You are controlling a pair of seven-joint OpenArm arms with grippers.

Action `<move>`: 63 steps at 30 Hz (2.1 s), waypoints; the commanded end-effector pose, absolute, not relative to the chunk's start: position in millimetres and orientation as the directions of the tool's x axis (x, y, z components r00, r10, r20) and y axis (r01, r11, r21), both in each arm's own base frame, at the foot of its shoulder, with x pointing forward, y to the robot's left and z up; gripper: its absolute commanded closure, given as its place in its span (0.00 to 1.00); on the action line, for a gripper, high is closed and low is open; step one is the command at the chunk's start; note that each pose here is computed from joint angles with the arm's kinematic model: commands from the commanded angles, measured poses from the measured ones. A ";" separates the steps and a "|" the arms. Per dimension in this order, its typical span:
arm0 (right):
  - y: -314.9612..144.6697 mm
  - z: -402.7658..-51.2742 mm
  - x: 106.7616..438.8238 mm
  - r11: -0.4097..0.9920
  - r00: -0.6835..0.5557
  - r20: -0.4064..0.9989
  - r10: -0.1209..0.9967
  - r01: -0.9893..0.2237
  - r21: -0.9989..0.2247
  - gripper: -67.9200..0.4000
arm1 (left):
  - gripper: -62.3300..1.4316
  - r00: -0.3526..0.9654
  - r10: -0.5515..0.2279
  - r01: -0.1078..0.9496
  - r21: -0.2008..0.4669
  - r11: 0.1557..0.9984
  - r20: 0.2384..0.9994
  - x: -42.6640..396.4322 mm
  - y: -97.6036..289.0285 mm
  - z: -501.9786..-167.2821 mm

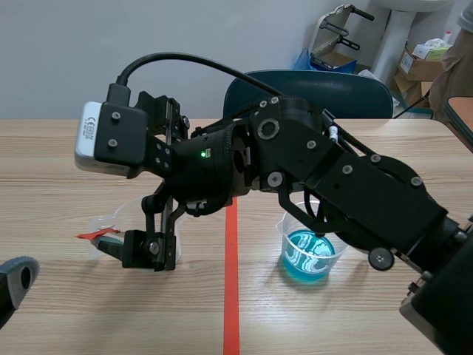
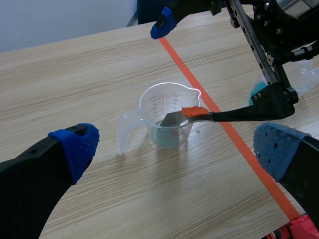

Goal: Do the redox reaction experiment

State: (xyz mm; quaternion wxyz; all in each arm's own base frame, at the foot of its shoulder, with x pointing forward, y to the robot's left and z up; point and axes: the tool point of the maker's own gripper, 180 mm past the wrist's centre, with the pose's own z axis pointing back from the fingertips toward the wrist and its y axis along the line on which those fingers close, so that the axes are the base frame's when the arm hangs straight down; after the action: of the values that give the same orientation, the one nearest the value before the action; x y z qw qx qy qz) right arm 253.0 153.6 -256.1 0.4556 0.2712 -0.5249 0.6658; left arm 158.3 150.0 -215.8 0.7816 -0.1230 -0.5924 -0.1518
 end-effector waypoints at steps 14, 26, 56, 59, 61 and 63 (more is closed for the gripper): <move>158.1 -242.0 253.9 -0.034 -0.460 0.840 0.288 -0.881 -0.472 0.00 | 0.00 0.215 -0.081 0.389 -0.009 0.921 0.973 162.2 146.7 -205.9; 158.0 -242.1 253.9 -0.034 -0.460 0.839 0.289 -0.881 -0.472 0.00 | 0.00 0.215 -0.081 0.389 -0.009 0.921 0.973 162.2 146.7 -205.9; 157.1 -251.4 248.5 -0.033 -0.436 0.847 0.303 -0.894 -0.448 0.00 | 0.00 0.215 -0.081 0.389 -0.009 0.921 0.973 162.2 146.7 -205.8; 157.1 -251.2 248.5 -0.033 -0.436 0.847 0.303 -0.893 -0.448 0.00 | 0.00 0.215 -0.081 0.389 -0.009 0.921 0.973 162.2 146.7 -205.9; 157.1 -251.2 248.5 -0.033 -0.436 0.847 0.303 -0.893 -0.448 0.00 | 0.00 0.215 -0.081 0.389 -0.009 0.921 0.973 162.2 146.7 -205.9; 157.1 -251.2 248.5 -0.033 -0.436 0.847 0.303 -0.893 -0.448 0.00 | 0.00 0.215 -0.081 0.389 -0.009 0.921 0.973 162.2 146.7 -205.9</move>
State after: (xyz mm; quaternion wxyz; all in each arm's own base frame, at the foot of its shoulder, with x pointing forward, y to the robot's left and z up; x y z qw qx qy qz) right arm 248.2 152.9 -263.3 0.4644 0.2746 -0.5173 0.6643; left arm 158.3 150.0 -215.8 0.7816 -0.1230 -0.5924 -0.1518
